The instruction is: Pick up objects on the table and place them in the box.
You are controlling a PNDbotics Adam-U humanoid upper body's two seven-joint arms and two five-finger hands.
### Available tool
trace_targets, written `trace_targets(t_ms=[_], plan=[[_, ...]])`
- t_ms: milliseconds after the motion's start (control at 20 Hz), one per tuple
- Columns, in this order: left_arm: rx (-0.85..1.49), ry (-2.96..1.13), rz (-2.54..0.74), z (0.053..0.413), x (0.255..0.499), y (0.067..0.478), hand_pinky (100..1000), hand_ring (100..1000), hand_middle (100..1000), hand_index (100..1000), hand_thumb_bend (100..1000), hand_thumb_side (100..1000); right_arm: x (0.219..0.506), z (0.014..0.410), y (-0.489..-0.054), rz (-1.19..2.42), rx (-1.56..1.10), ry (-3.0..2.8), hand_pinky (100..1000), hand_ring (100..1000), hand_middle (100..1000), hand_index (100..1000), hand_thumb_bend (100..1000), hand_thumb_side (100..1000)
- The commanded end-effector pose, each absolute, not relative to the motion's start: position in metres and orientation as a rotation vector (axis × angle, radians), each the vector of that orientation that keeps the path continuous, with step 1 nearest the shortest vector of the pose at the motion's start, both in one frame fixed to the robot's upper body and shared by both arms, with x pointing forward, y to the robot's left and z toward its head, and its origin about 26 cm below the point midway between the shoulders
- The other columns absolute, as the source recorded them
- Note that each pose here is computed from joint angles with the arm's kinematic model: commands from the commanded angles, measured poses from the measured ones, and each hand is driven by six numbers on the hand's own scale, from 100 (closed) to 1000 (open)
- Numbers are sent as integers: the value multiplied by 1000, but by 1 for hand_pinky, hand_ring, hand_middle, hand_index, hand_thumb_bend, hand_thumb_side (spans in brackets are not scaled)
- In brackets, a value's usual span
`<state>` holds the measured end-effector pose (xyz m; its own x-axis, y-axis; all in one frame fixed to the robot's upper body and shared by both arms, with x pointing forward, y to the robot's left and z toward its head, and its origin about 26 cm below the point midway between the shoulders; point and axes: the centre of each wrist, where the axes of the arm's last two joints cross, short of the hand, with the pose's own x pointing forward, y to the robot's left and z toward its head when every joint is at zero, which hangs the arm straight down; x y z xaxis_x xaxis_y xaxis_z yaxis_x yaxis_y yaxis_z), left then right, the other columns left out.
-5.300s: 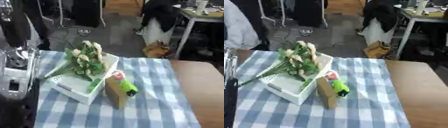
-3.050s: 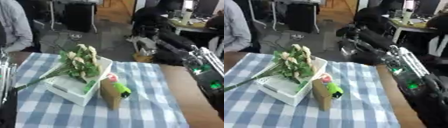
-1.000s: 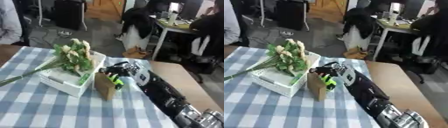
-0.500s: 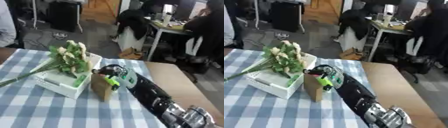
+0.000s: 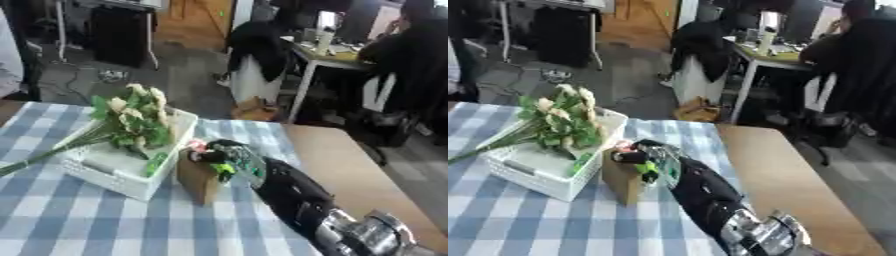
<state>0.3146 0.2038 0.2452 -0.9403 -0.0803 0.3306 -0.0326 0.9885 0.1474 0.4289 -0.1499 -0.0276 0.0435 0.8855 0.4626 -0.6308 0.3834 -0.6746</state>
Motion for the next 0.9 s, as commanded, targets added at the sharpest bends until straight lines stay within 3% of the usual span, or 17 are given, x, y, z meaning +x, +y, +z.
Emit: trace_targets(t_ms=[50,450,500,900], plan=[[65,-2820,-198,253,312,201,691,842,808,884,100,860,434,-22,-154,1202,-344,-975,961,1000,1000,1000,413,942],[37,-2823,-172,251,312,199,691,841,806,882,100,859,431,-27,-152,1183,-355,-959,959,1000,1000,1000,398,959],[33,-2824,-168,251,312,198,691,841,806,881,100,859,431,-27,-153,1179,-360,-957,956,1000,1000,1000,366,995],[30,-2806,-166,247,312,198,691,841,805,880,100,859,442,-12,-160,1105,-387,-985,944,1000,1000,1000,373,976]])
